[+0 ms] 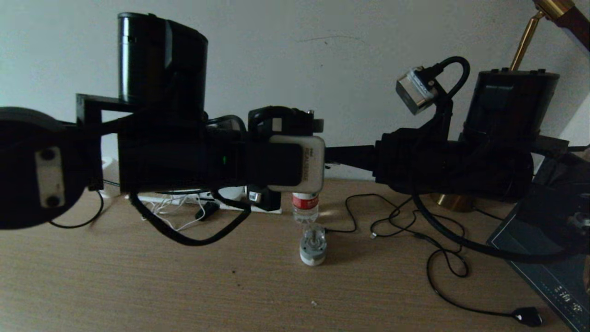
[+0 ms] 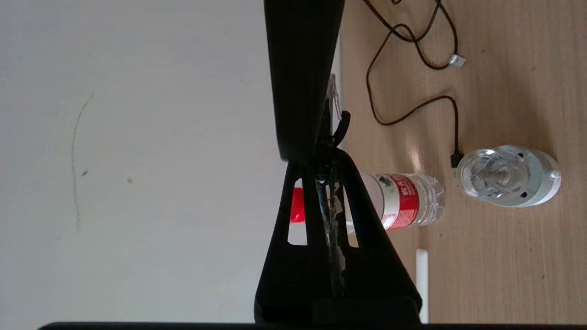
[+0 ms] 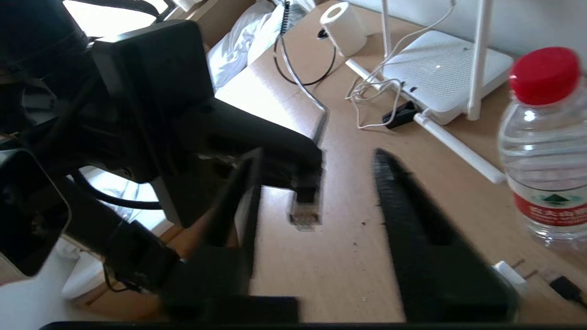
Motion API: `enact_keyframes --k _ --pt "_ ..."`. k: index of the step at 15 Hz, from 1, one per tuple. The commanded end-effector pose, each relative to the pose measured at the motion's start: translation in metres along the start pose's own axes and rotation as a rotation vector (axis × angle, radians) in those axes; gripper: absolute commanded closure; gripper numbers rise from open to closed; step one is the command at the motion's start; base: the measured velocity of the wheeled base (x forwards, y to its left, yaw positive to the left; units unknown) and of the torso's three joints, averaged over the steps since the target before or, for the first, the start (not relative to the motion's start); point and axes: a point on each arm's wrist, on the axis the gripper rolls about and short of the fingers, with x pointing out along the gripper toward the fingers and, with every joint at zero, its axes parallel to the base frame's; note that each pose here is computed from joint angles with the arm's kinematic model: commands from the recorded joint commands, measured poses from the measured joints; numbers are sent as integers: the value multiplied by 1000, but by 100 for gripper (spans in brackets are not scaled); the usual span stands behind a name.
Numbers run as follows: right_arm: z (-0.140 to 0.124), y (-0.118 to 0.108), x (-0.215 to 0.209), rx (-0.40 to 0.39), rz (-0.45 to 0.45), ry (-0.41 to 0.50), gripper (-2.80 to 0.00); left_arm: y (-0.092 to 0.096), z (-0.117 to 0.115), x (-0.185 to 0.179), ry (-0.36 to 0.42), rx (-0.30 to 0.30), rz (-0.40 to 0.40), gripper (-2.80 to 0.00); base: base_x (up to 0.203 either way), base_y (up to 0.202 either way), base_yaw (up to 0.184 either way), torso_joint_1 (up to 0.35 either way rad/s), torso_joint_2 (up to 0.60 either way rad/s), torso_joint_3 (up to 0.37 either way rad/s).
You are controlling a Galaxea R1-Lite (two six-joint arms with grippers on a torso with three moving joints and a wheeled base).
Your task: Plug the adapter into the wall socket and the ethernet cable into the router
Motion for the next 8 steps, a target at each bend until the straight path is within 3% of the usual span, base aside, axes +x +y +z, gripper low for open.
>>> enact_keyframes --k 1,8 --pt "0 1 1 0 8 -1 0 -1 1 2 -5 8 -4 0 0 0 0 0 0 0" --pt "-2 1 0 4 7 6 0 -2 2 3 -7 8 -7 0 0 0 0 0 0 0"
